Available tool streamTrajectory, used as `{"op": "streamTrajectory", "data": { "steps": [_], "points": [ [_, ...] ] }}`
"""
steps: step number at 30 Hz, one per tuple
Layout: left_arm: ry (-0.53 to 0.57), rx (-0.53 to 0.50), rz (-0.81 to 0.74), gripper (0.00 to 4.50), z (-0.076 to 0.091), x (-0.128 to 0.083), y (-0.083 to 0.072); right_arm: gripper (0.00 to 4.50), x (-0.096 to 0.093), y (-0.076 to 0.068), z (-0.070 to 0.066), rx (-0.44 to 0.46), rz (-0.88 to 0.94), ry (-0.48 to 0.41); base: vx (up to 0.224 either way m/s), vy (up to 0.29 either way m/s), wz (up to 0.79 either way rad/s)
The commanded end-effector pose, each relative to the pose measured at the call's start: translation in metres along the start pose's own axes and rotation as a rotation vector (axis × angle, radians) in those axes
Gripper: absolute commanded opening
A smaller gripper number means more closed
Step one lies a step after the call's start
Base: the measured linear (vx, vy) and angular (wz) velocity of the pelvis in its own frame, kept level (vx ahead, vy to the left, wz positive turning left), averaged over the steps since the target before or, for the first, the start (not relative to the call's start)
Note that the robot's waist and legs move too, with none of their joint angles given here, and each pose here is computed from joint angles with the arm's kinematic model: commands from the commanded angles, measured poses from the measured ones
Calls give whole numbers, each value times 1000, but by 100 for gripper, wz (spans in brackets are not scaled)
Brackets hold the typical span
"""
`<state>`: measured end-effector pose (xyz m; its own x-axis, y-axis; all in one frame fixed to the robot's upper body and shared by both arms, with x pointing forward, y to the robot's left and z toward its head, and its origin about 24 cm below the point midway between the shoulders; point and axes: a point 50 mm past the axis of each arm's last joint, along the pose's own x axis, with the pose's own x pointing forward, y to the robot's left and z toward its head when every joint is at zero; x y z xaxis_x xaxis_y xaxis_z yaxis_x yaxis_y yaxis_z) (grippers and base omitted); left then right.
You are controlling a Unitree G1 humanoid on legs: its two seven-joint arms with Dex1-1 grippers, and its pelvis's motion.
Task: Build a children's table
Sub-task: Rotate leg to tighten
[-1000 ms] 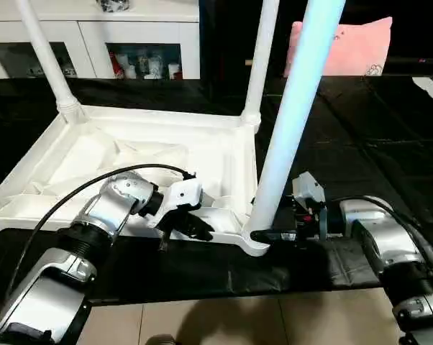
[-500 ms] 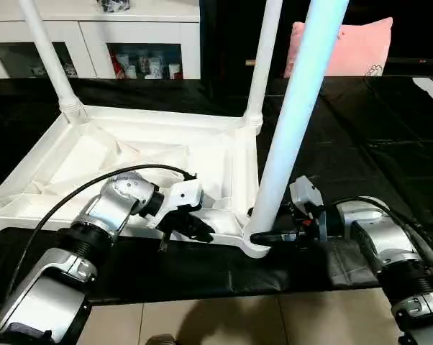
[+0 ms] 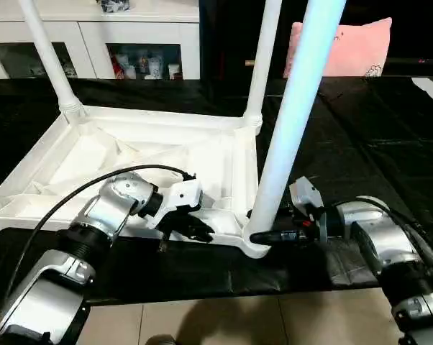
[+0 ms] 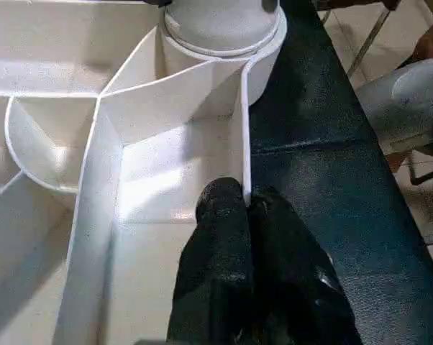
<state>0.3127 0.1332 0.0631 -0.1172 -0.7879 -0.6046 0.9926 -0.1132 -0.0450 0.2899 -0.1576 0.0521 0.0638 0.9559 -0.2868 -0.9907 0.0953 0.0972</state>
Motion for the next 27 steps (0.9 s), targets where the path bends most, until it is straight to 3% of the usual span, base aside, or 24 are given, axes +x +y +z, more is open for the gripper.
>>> {"op": "streamTrajectory", "data": {
  "steps": [1, 3, 4, 7, 12, 13, 16, 22, 23, 27],
  "points": [
    [-5, 26, -53, 0, 6, 9, -4, 198, 5, 4, -6, 44, 5, 4, 0, 0, 0],
    [-19, -9, -8, 0, 6, 11, -1, 198, 9, 0, -12, 80, -69, 23, 0, 0, 0],
    [-47, -71, 74, 0, 7, 13, 5, 198, 19, -8, -21, 127, -232, 49, 0, 0, 0],
    [-87, -129, 190, 0, 12, 17, 14, 198, 31, -15, -24, 177, -359, 35, 0, 0, 0],
    [-141, -243, 403, 0, 28, 31, 33, 197, 64, -27, -18, 351, -546, -53, 0, 0, 0],
    [-162, -287, 512, 0, 39, 39, 43, 197, 88, -29, -11, 432, -600, -76, 0, 0, 0],
    [-190, -317, 584, 0, 51, 46, 50, 197, 108, -29, -2, 414, -622, -58, 0, 0, 0],
    [-170, -294, 603, 0, 54, 49, 51, 197, 113, -38, 9, 398, -694, -76, 0, 0, 0],
    [-165, -293, 602, 0, 53, 49, 50, 253, 112, -39, 10, 393, -699, -84, 0, 0, 0],
    [-137, -273, 590, 0, 42, 43, 48, 285, 97, -40, 6, 389, -711, -118, 0, 0, 0]
  ]
}}
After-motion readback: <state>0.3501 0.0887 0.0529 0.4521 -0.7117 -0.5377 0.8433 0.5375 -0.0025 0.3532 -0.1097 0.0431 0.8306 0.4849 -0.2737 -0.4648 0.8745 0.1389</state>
